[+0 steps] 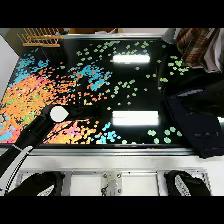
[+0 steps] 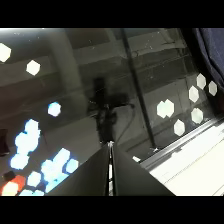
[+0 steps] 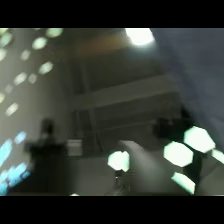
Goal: Fold the clothes and pants, and hang the long-sleeved shirts on hangers.
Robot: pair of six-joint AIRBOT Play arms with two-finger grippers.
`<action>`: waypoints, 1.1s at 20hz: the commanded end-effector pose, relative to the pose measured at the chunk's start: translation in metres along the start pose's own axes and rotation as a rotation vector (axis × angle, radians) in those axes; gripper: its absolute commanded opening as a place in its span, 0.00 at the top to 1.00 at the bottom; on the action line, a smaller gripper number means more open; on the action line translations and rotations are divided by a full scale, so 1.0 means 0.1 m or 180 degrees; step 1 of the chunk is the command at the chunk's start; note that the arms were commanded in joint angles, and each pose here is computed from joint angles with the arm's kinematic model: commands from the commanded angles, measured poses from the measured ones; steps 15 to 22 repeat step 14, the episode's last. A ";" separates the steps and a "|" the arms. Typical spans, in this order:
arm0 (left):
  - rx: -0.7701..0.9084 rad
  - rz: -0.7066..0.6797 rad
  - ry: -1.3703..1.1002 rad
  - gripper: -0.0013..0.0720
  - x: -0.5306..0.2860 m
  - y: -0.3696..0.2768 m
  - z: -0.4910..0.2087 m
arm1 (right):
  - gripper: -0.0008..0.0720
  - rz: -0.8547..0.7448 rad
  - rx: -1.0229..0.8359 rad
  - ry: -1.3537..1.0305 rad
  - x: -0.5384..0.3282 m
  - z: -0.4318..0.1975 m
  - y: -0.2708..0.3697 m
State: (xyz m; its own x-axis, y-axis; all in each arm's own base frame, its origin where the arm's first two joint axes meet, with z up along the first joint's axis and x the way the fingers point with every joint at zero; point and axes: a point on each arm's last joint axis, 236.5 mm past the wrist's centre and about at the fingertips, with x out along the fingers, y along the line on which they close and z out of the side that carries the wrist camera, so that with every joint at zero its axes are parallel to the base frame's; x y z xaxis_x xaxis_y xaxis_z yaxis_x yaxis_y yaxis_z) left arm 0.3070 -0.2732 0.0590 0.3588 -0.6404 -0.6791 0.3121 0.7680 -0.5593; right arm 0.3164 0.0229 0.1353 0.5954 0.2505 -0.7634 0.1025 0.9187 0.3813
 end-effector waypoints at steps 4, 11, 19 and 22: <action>-0.0001 0.0001 0.0000 0.97 0.00 0.00 0.00 | 0.94 0.0478 -0.0615 0.0388 0.14 -0.37 0.66; -0.0002 0.0002 0.0000 0.97 0.00 0.00 0.00 | 0.94 0.0483 -0.0613 0.0392 0.13 -0.38 0.66; -0.0003 0.0002 0.0001 0.97 0.00 0.00 0.00 | 0.94 0.0483 -0.0613 0.0392 0.13 -0.38 0.66; -0.0003 0.0002 0.0001 0.97 0.00 0.00 0.00 | 0.94 0.0483 -0.0613 0.0392 0.13 -0.38 0.66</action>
